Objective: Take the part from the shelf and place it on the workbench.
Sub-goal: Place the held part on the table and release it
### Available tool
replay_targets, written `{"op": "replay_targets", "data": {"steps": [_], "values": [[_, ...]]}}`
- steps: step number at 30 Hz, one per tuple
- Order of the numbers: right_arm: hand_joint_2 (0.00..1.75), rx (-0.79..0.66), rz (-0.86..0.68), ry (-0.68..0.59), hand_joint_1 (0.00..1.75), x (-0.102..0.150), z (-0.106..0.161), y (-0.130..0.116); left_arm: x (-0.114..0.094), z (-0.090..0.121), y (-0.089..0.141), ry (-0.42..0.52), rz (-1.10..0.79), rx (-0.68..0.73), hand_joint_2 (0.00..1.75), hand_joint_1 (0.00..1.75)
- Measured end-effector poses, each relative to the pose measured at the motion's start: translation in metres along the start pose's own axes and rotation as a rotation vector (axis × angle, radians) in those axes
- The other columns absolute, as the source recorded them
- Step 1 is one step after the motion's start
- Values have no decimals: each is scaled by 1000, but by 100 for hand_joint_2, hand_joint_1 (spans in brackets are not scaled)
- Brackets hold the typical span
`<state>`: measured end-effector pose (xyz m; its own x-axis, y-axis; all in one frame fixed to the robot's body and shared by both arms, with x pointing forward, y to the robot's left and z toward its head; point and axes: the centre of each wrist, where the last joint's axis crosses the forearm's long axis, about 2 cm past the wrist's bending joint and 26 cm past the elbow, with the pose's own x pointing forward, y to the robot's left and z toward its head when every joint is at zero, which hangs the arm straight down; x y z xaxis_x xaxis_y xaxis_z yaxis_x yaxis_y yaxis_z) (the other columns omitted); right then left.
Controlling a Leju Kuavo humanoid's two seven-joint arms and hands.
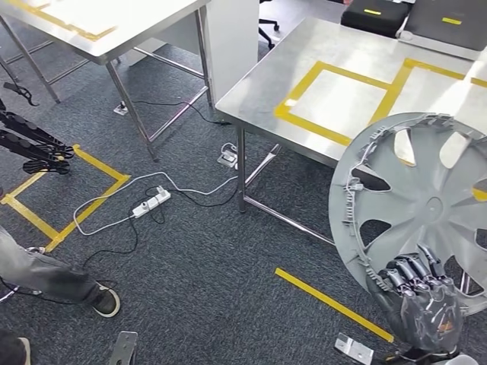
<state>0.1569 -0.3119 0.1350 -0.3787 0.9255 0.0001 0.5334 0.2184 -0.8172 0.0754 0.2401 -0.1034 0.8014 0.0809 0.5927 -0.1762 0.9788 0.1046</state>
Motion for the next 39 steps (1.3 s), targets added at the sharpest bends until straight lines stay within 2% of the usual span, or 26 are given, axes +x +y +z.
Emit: {"op": "replay_targets", "data": {"steps": [13,39], "values": [[175,-14,-28,37,175,3,-1,1,-2,1,0,5,-2,3,0,0],[175,-43,11,42,175,1,-4,0,-2,1,1,3,-1,4,0,0]]}}
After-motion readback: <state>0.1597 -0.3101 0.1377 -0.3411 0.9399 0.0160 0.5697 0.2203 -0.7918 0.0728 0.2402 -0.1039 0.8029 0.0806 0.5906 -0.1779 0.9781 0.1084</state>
